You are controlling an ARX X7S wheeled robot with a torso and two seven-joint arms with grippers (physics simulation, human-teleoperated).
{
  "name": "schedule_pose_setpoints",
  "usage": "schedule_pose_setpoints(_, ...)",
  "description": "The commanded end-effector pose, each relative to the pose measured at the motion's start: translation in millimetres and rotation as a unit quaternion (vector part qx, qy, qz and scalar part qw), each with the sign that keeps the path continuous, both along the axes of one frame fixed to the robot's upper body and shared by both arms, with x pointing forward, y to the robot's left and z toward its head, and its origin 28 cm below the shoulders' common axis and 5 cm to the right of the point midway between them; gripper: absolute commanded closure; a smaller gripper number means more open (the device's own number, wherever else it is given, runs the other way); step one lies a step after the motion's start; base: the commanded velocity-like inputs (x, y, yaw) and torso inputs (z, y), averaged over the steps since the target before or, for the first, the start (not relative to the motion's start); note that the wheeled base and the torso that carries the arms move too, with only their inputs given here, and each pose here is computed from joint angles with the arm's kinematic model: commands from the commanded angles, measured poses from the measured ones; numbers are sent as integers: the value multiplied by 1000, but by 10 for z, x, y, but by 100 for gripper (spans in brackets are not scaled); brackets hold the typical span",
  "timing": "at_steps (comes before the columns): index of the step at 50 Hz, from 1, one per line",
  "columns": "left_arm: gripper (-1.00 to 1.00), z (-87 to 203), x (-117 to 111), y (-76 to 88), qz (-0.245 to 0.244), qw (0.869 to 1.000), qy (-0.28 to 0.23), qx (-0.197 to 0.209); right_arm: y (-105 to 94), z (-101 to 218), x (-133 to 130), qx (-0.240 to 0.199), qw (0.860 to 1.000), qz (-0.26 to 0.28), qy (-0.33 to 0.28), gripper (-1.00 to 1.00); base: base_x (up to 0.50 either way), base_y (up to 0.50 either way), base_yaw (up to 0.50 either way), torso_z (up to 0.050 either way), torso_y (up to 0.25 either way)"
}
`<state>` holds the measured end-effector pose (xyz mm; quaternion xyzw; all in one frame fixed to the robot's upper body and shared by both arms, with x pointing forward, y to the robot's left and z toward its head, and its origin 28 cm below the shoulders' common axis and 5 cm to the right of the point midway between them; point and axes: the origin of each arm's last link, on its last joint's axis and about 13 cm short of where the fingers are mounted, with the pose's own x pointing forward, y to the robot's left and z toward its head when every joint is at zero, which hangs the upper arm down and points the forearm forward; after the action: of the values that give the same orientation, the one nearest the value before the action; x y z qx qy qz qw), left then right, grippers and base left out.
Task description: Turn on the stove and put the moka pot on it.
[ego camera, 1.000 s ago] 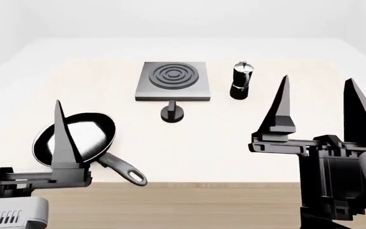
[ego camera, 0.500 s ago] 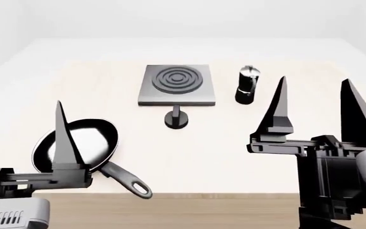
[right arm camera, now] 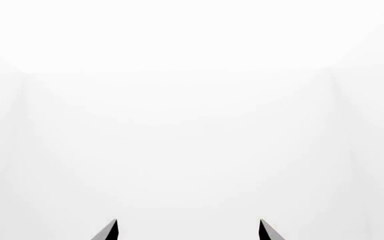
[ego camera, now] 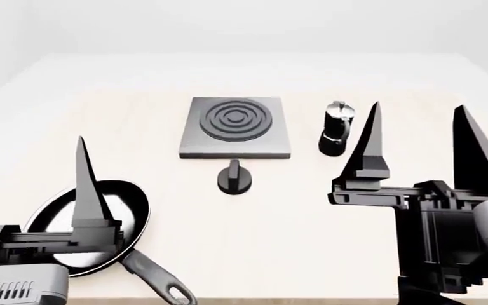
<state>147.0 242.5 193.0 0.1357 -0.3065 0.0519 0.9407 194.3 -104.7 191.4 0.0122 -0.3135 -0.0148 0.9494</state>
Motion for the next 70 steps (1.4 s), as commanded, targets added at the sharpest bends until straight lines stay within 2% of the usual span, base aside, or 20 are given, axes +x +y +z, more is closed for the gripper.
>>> schedule_pose_setpoints(1, -100, -5, -1, -1, 0, 1000, 3, 0, 0, 16, -2, -1, 1000, 0, -1, -100, 258, 0, 0, 0, 0)
schedule_pose_setpoints(58, -100, -30, -18, 5, 0, 1000, 12, 1, 31, -22, -1, -4, 1000, 7, 3, -100, 287, 0, 0, 0, 0)
schedule_pose_setpoints(70, -100, -37, 23, -29, -15, 999, 31, -4, 25, -16, -10, 1, 1000, 10, 4, -100, 41, 0, 0, 0, 0)
